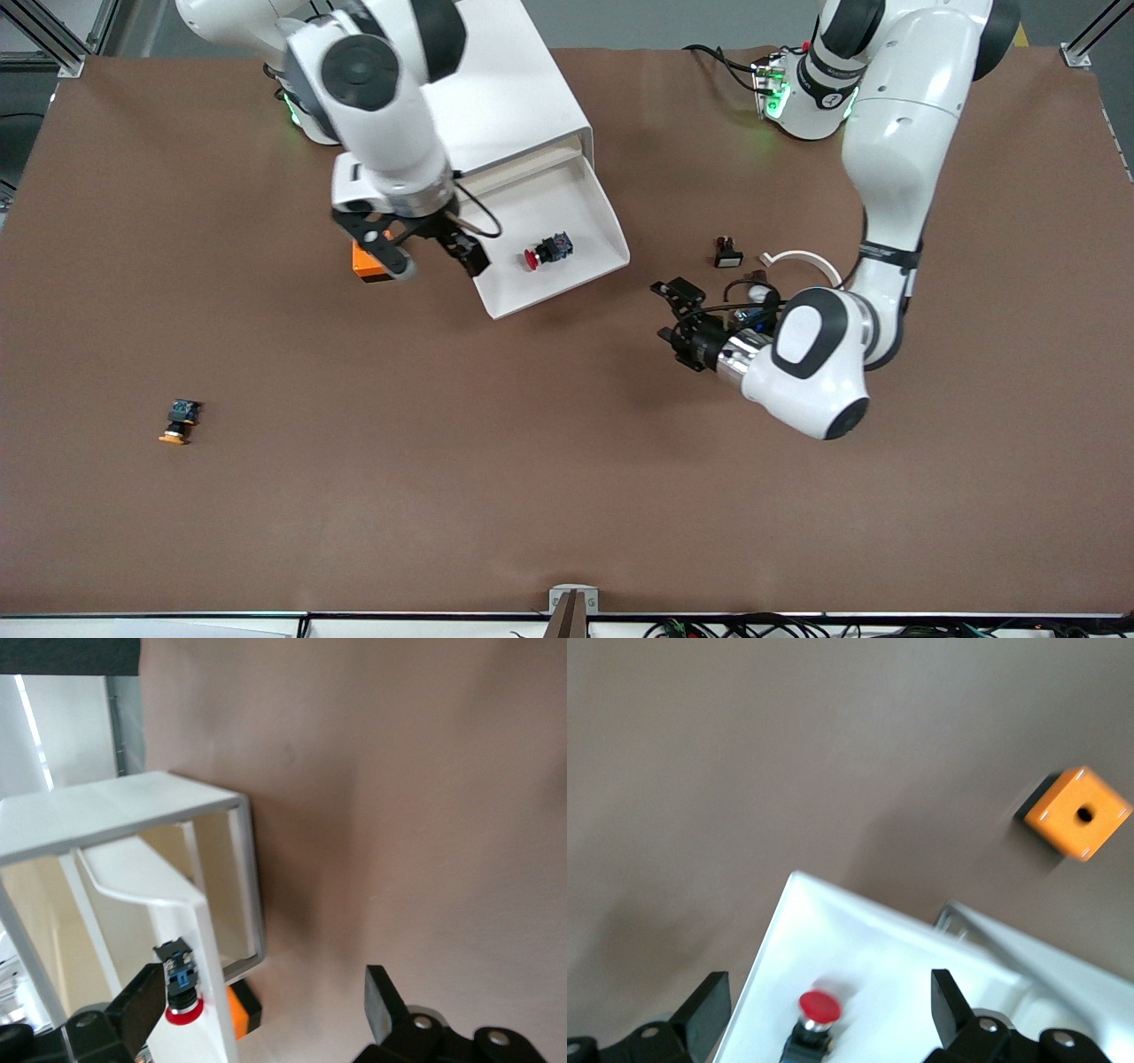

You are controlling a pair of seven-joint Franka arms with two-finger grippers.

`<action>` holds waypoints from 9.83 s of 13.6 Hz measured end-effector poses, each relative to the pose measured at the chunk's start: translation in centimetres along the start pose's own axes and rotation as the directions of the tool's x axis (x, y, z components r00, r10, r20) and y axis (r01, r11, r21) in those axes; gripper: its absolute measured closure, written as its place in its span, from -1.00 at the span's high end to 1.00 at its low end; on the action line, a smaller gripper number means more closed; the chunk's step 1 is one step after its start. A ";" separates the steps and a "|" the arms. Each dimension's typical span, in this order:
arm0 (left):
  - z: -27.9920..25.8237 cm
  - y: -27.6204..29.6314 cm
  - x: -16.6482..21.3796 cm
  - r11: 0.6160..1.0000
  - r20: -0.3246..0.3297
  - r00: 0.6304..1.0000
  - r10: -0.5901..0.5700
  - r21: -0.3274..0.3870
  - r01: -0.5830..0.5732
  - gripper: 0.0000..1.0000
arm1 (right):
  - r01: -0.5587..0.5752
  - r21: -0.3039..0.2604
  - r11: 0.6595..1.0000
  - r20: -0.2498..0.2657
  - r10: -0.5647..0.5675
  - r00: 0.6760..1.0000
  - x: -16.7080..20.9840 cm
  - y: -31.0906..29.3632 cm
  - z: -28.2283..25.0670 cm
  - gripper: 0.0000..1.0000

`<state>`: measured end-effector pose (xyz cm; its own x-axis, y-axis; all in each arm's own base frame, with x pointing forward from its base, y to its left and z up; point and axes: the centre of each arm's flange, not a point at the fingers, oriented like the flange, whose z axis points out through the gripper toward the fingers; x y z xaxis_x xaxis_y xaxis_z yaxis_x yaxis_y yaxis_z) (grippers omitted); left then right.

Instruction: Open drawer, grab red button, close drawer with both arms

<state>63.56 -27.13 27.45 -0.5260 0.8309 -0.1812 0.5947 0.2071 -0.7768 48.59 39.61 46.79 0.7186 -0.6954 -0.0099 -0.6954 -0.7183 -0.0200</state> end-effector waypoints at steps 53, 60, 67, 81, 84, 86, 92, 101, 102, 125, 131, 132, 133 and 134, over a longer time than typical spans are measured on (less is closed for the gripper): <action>7.6 -11.1 -3.9 0.068 -0.596 -0.027 0.803 0.136 -0.988 1.00 | 0.072 -0.155 0.985 0.034 -0.068 0.997 9.9 -1.3 2.1 -0.18; 17.2 -11.5 -11.6 -0.039 -0.635 -0.172 0.753 0.217 -0.975 1.00 | 0.450 -0.088 0.888 0.119 -0.439 0.890 29.5 8.7 4.9 -0.18; 23.9 -15.5 -13.2 -0.089 -0.599 -0.251 0.761 0.287 -0.954 1.00 | 0.592 -0.043 0.805 0.053 -0.590 0.806 41.0 18.7 14.3 -0.18; 34.8 -23.6 -13.8 0.008 -0.524 -0.123 0.843 0.241 -0.970 1.00 | 0.583 -0.072 0.810 -0.008 -0.585 0.811 47.7 24.9 26.8 -0.18; 29.0 -20.9 -14.2 0.045 -0.575 -0.096 0.813 0.225 -0.973 1.00 | 0.585 -0.070 0.808 -0.012 -0.587 0.809 47.7 24.6 26.7 -0.18; 20.9 -17.6 -13.5 0.055 -0.615 -0.104 0.782 0.234 -0.971 1.00 | 0.585 -0.070 0.808 -0.012 -0.588 0.809 47.7 24.6 26.7 -0.18; -4.4 -13.3 -5.3 0.122 -0.746 -0.078 0.661 0.210 -0.970 1.00 | 0.585 -0.071 0.808 -0.019 -0.588 0.809 48.3 24.2 27.0 -0.18; -23.2 -21.7 8.3 0.039 -0.716 -0.266 0.646 0.379 -0.925 1.00 | 0.593 -0.072 0.802 -0.024 -0.595 0.803 48.7 23.8 27.4 -0.04; -24.6 -22.8 9.5 0.018 -0.711 -0.295 0.639 0.397 -0.918 1.00 | 0.594 -0.072 0.801 -0.023 -0.597 0.802 48.7 23.7 27.4 0.17; -26.9 -31.5 18.3 -0.140 -0.658 -0.493 0.569 0.513 -0.847 1.00 | 0.641 -0.020 0.767 0.127 -0.634 0.763 47.8 26.8 6.1 1.00; -28.0 -30.9 20.0 -0.159 -0.643 -0.512 0.569 0.525 -0.836 1.00 | 0.663 -0.021 0.749 0.117 -0.656 0.745 45.6 26.6 0.9 1.00; -28.0 -30.9 20.0 -0.160 -0.643 -0.513 0.569 0.526 -0.835 1.00 | 0.666 -0.019 0.745 0.113 -0.661 0.742 45.1 26.6 -0.2 1.00; -28.0 -30.9 19.9 -0.160 -0.642 -0.514 0.568 0.526 -0.835 1.00 | 0.669 -0.017 0.743 0.112 -0.663 0.740 44.6 26.7 -1.3 1.00; -28.0 -31.0 19.8 -0.161 -0.642 -0.515 0.568 0.527 -0.834 1.00 | 0.670 -0.014 0.742 0.116 -0.664 0.739 44.0 26.9 -2.5 1.00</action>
<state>51.72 -2.61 64.78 0.9990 0.0209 0.0397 0.0226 -0.9989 -0.0419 61.50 -10.40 48.28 0.9934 -0.0342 -0.1097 -0.0352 -0.9994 -0.0071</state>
